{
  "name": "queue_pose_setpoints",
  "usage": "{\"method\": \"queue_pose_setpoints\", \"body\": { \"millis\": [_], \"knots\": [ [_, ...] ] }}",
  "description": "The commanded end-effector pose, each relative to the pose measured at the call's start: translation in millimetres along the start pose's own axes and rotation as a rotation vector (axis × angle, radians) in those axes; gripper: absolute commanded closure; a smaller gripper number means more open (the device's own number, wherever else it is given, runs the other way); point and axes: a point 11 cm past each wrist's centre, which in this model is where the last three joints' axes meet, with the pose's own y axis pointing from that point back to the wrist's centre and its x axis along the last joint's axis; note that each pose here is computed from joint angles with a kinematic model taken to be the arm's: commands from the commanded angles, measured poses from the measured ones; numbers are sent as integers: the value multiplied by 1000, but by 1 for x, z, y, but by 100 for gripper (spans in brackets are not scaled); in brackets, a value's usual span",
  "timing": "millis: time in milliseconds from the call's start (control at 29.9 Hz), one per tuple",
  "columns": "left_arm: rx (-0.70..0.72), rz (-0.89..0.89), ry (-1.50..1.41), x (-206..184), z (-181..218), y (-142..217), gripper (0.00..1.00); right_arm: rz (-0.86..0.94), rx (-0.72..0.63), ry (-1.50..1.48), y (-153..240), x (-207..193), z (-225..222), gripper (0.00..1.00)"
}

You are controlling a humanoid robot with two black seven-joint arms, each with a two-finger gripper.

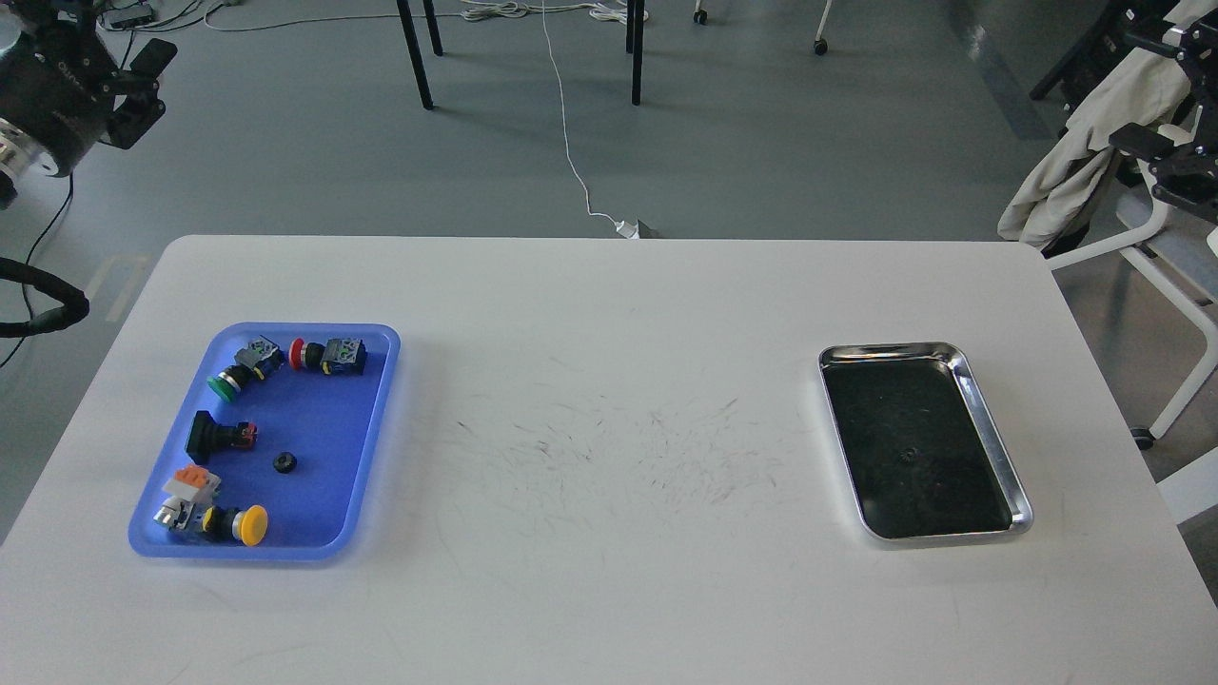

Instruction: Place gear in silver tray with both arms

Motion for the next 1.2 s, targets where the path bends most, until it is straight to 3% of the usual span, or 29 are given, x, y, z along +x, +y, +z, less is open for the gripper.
{"method": "queue_pose_setpoints", "body": {
  "millis": [0, 234, 501, 735, 936, 1170],
  "knots": [
    [-1, 1, 0, 0, 0, -1, 2, 22, 75, -104, 3, 0, 0, 1],
    [17, 9, -2, 2, -7, 4, 2, 184, 138, -248, 13, 33, 13, 1],
    [43, 16, -15, 4, -16, 5, 2, 430, 225, -177, 32, 108, -12, 1],
    [45, 16, -9, 0, -19, 2, 2, 540, 337, -207, 28, 144, -33, 1],
    [46, 16, -11, 0, -19, 2, 2, 501, 442, -299, -35, 125, -57, 1],
    [47, 17, -9, 0, -20, 2, 2, 394, 391, -403, -82, 74, -24, 1]
  ]
}}
